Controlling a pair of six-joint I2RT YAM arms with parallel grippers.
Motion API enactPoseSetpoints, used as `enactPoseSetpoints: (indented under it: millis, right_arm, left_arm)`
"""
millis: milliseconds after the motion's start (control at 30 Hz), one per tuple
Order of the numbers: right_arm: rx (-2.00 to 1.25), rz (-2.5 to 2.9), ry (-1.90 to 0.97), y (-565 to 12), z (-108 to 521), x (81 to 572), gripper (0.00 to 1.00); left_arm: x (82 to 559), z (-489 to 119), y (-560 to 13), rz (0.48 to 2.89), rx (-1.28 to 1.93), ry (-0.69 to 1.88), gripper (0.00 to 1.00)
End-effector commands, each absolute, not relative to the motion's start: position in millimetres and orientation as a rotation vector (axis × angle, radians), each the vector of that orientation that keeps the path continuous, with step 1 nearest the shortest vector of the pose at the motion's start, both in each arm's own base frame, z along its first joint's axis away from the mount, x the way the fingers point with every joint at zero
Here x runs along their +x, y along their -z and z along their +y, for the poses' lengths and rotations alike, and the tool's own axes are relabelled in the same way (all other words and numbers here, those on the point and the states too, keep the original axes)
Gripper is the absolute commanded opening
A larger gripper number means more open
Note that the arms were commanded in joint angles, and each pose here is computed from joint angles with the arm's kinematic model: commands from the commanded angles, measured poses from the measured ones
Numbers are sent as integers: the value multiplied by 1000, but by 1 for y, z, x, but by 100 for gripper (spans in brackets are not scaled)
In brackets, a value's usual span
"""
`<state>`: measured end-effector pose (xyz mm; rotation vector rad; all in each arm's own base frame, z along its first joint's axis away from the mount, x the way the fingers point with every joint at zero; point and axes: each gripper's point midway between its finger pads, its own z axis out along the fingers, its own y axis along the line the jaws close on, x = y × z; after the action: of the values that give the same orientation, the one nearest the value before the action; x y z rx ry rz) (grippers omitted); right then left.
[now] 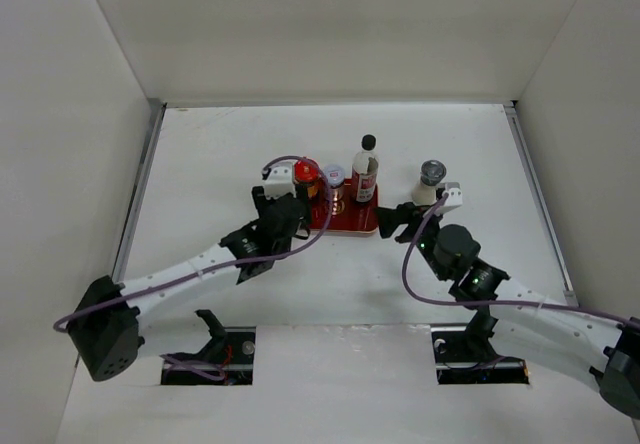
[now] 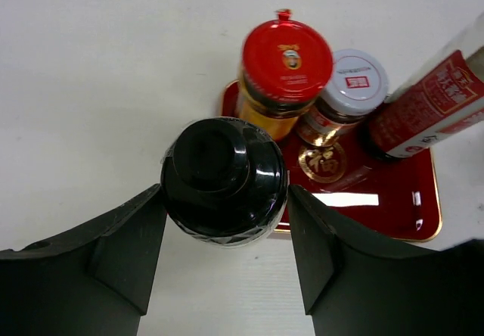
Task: Organize the condiment bottles
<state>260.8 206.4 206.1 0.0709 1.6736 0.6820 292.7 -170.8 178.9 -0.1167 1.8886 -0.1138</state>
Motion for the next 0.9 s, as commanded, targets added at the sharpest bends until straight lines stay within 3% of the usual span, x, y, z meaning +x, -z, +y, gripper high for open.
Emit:
enactPoseSetpoints:
  millis: [0, 300, 733, 867]
  right_arm:
    - [113, 1599, -699, -232, 201, 263, 77]
    - [136, 1639, -629, -219, 198, 266, 77]
    - [134, 1642, -602, -219, 198, 269, 78]
    - [132, 1651, -585, -215, 198, 271, 79]
  left_arm:
    - [313, -210, -212, 1783, -103, 242, 33]
    - [328, -269, -198, 1775, 18, 349, 33]
    - [344, -261, -166, 1766, 51, 262, 34]
    - [347, -261, -144, 1806, 80, 228, 41]
